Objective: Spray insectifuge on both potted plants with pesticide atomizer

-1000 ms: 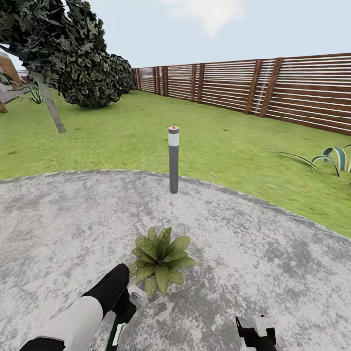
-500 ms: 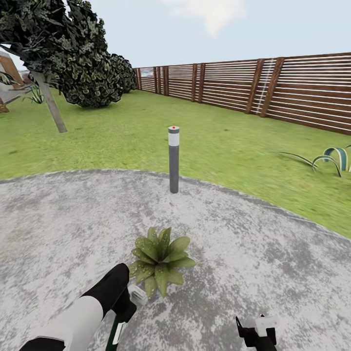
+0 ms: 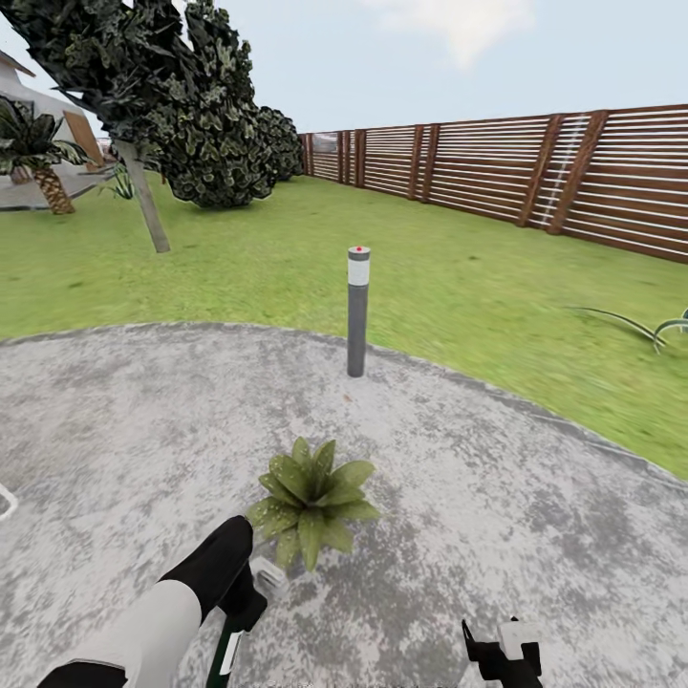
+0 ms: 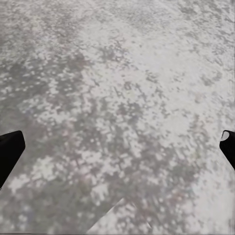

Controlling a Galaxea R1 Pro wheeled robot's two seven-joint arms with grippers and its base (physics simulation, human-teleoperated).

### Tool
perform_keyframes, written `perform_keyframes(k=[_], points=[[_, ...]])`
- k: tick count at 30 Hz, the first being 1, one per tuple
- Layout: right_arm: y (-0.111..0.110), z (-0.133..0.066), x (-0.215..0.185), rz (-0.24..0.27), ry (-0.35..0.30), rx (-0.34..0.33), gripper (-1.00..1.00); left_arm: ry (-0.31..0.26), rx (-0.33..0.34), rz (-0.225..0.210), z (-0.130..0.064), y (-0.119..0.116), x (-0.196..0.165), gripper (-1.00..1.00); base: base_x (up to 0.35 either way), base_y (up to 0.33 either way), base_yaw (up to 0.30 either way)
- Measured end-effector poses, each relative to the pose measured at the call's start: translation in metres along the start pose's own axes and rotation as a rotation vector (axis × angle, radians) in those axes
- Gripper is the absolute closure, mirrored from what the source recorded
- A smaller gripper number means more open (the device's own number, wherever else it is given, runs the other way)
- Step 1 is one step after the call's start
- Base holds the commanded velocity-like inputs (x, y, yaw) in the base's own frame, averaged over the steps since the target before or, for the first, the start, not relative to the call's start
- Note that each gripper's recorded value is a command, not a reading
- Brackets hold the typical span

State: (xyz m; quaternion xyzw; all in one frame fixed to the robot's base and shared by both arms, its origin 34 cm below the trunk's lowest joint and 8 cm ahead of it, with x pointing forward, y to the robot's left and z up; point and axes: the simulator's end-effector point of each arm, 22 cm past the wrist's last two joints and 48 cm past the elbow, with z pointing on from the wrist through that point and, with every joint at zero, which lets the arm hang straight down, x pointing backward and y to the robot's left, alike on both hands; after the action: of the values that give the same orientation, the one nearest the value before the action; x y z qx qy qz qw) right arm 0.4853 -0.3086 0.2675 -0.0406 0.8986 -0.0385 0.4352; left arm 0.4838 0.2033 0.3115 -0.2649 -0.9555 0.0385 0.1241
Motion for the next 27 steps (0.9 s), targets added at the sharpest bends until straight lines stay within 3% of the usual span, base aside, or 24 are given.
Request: perform_keyframes(k=[6,13,19,24,26,27], points=[[0.000,0.000,0.000,0.000,0.000,0.000,-1.00,0.001,-0.001,-0.001,0.000,0.001,0.000,1.00,-0.176,-0.158,0.093],[0.000,0.000,0.000,0.000,-0.001,0.000,-1.00,0.000,-0.001,-0.001,0.000,0.001,0.001,1.00,0.038,-0.197,0.017],[0.001,0.000,0.000,0.000,0.000,-0.001,-1.00,-0.003,-0.002,-0.004,-0.001,0.002,0.000,1.00,0.116,-0.146,0.239],[0.001,0.000,0.000,0.000,0.000,-0.001,-1.00,-0.055,-0.016,-0.011,-0.016,0.009,-0.017,1.00,0.016,-0.009,0.276],[0.001,0.000,0.000,0.000,0.000,-0.001,-1.00,-0.081,-0.002,-0.046,-0.022,0.013,-0.022,1.00,0.001,0.000,0.277],[0.001,0.000,0.000,0.000,0.000,-0.001,-1.00,-0.101,0.037,-0.098,-0.024,0.012,-0.025,1.00,0.000,0.000,0.273]])
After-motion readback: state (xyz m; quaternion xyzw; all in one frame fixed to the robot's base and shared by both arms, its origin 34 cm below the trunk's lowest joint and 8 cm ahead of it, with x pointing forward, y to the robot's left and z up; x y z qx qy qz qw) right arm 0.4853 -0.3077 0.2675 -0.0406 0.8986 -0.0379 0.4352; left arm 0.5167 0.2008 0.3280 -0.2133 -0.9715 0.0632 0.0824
